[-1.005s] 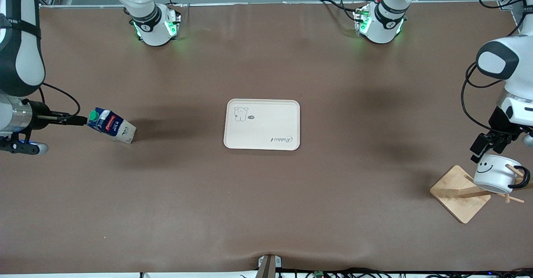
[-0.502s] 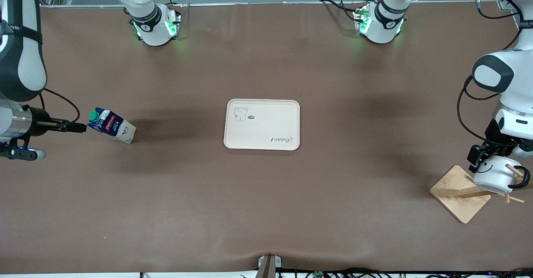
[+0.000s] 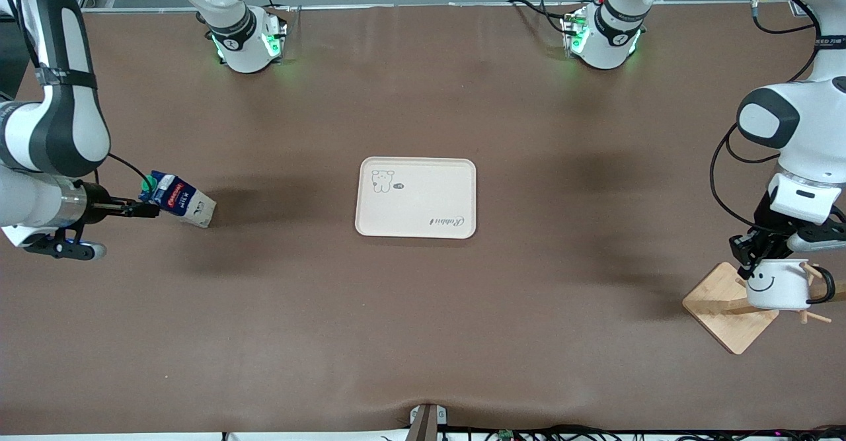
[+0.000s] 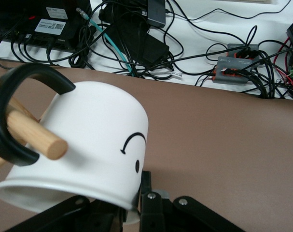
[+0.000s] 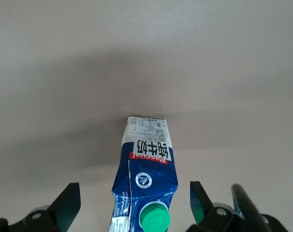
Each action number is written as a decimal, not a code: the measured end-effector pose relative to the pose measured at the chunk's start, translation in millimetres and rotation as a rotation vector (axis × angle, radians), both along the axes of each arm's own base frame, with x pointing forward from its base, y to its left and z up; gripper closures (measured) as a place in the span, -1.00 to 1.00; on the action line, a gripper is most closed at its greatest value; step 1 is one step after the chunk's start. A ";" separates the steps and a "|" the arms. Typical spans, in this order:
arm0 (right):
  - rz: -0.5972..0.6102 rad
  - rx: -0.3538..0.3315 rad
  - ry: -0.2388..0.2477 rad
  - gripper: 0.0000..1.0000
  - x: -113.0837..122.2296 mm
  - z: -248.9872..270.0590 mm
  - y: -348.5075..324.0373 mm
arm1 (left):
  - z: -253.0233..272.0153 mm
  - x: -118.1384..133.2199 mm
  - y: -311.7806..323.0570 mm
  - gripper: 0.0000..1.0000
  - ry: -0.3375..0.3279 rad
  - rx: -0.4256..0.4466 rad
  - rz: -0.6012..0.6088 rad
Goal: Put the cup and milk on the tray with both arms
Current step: 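Grasp the milk carton with the right gripper while the left gripper grasps the mug, then lift the mug off the wooden tree with the left gripper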
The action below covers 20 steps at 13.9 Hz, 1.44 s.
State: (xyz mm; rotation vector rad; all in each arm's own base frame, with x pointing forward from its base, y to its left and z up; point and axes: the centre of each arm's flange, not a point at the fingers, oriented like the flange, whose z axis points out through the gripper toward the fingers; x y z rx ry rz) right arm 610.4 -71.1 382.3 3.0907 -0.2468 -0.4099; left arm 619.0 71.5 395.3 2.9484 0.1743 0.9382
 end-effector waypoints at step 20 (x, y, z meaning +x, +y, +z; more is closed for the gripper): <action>-0.187 -0.043 -0.114 -0.92 -74.1 -33.7 -0.2 | 43.5 -31.0 -224.5 0.78 0.419 -0.209 -0.025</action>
